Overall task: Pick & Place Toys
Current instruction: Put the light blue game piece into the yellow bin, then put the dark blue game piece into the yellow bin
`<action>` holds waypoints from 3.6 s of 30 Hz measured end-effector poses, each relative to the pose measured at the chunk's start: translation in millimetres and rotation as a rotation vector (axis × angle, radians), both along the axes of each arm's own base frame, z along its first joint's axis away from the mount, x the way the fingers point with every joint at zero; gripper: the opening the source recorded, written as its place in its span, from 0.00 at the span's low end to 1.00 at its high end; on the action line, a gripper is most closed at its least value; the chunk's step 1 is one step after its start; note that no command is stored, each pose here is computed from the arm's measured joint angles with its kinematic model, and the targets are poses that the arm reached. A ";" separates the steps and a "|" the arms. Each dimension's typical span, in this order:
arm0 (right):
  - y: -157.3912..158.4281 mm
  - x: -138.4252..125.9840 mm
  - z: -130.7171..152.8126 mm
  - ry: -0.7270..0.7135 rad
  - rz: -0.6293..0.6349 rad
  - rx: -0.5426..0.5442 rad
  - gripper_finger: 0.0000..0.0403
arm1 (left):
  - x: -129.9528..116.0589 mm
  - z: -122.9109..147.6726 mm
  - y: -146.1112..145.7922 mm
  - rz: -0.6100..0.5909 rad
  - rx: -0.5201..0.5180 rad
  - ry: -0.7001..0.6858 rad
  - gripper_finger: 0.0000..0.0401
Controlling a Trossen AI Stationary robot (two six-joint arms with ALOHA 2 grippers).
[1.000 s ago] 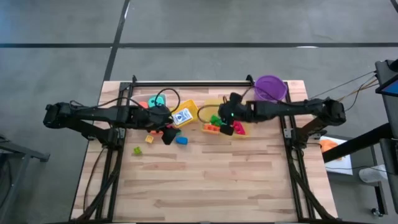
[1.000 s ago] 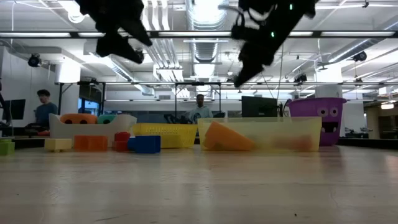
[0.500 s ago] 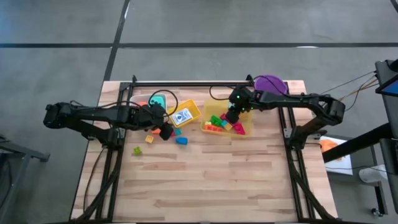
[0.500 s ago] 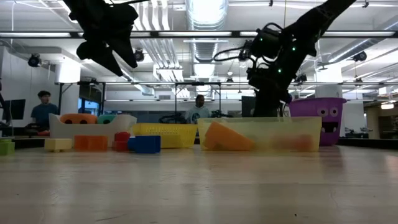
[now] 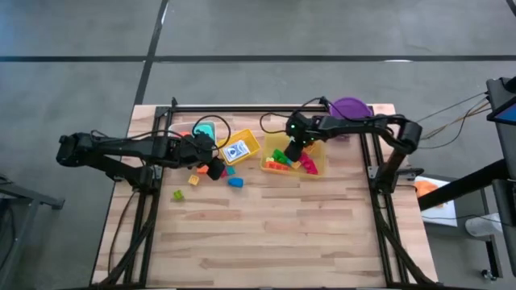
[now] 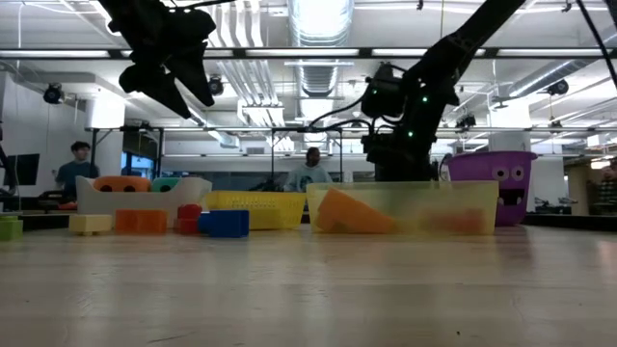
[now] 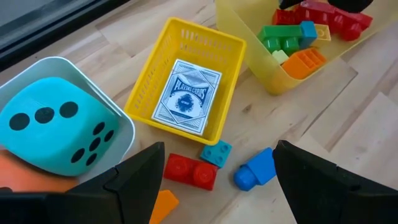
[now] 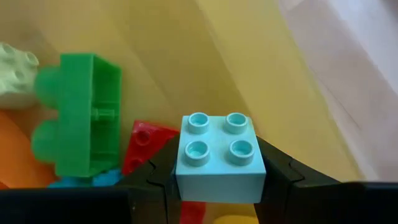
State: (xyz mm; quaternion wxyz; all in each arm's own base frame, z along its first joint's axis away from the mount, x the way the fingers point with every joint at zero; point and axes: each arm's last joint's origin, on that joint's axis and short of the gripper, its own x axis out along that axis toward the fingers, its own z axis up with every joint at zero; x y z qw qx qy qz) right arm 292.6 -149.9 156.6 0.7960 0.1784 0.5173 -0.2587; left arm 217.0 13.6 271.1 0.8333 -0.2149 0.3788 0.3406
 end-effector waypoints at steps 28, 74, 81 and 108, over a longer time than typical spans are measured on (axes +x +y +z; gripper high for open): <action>-0.8 8.2 -13.4 0.082 0.012 0.047 0.41 | -0.4 -0.5 -0.1 -0.001 0.000 0.005 0.74; 81.6 -7.7 65.9 -0.126 0.094 0.052 0.86 | 50.7 -69.5 -11.2 -0.484 0.030 0.375 0.74; 122.1 -28.8 62.4 -0.171 0.161 0.056 0.86 | 59.3 -81.4 -17.4 -0.635 0.089 0.427 0.74; 218.1 -63.5 37.6 -0.804 0.530 -0.009 0.86 | 89.1 -142.3 -23.3 -0.806 0.065 0.506 0.68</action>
